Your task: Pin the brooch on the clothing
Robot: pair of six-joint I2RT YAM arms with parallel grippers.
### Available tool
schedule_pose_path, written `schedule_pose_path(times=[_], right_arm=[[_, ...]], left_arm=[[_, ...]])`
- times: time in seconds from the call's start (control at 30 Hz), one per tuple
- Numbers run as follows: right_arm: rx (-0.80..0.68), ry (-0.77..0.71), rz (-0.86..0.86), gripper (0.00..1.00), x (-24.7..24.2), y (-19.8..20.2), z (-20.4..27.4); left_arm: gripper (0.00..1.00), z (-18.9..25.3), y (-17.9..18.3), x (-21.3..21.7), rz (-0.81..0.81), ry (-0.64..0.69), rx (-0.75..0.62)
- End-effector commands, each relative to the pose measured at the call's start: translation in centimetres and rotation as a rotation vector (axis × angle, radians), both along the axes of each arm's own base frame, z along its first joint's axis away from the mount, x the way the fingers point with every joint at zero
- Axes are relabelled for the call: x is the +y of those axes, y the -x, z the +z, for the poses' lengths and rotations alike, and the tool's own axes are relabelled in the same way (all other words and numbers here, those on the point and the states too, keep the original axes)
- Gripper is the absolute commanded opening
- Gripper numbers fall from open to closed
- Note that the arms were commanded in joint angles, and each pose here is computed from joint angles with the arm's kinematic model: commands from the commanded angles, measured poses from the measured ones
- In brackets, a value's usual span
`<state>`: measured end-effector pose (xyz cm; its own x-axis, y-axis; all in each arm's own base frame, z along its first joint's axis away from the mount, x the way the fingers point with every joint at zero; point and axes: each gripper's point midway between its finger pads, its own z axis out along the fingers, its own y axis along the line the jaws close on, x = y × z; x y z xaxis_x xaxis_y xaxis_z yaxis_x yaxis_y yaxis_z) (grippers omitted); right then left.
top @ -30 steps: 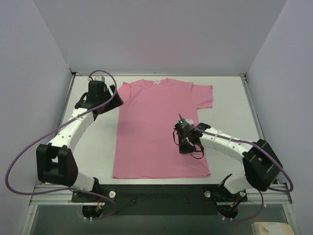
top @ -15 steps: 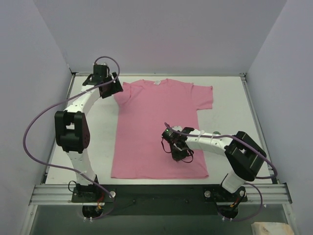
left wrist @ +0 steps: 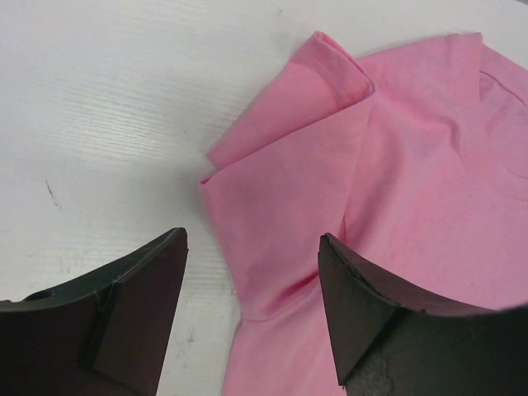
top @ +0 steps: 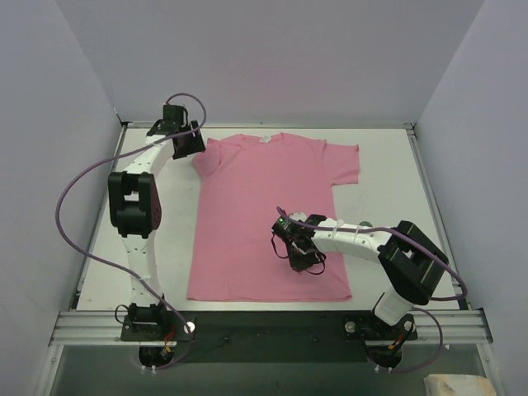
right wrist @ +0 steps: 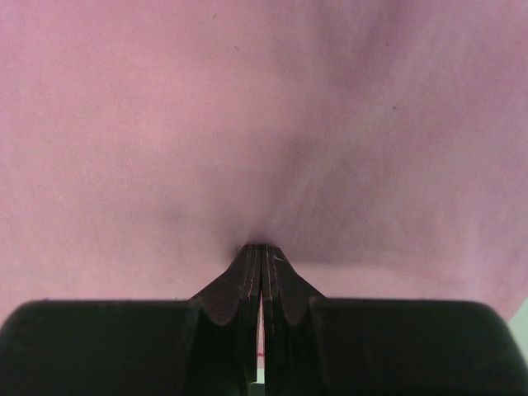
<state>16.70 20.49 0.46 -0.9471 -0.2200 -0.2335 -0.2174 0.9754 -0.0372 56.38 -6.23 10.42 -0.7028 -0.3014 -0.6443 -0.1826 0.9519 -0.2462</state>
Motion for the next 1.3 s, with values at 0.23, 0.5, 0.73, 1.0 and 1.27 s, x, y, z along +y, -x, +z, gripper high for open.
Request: schedule_pose_path(times=[0.23, 0.5, 0.73, 1.0, 1.27], right_arm=[[0.156, 0.187, 0.011, 0.0, -4.4, 4.2, -2.1], [0.154, 0.202, 0.001, 0.0, -4.6, 4.1, -2.2], [0.148, 0.202, 0.0, 0.0, -4.5, 4.0, -2.1], [0.148, 0.21, -0.002, 0.0, -4.6, 4.0, -2.1], [0.148, 0.21, -0.008, 0.0, -4.7, 4.0, -2.2]], left_arm=[[0.7, -3.0, -1.7, 1.6, 0.045, 0.072, 0.013], [0.61, -6.4, -1.9, 1.9, 0.083, 0.137, 0.05], [0.51, -7.9, -2.3, 1.0, 0.085, 0.204, 0.03], [0.16, -8.0, -2.8, 1.0, 0.086, 0.217, 0.017], [0.0, -3.8, -2.7, 1.7, 0.109, 0.208, -0.062]])
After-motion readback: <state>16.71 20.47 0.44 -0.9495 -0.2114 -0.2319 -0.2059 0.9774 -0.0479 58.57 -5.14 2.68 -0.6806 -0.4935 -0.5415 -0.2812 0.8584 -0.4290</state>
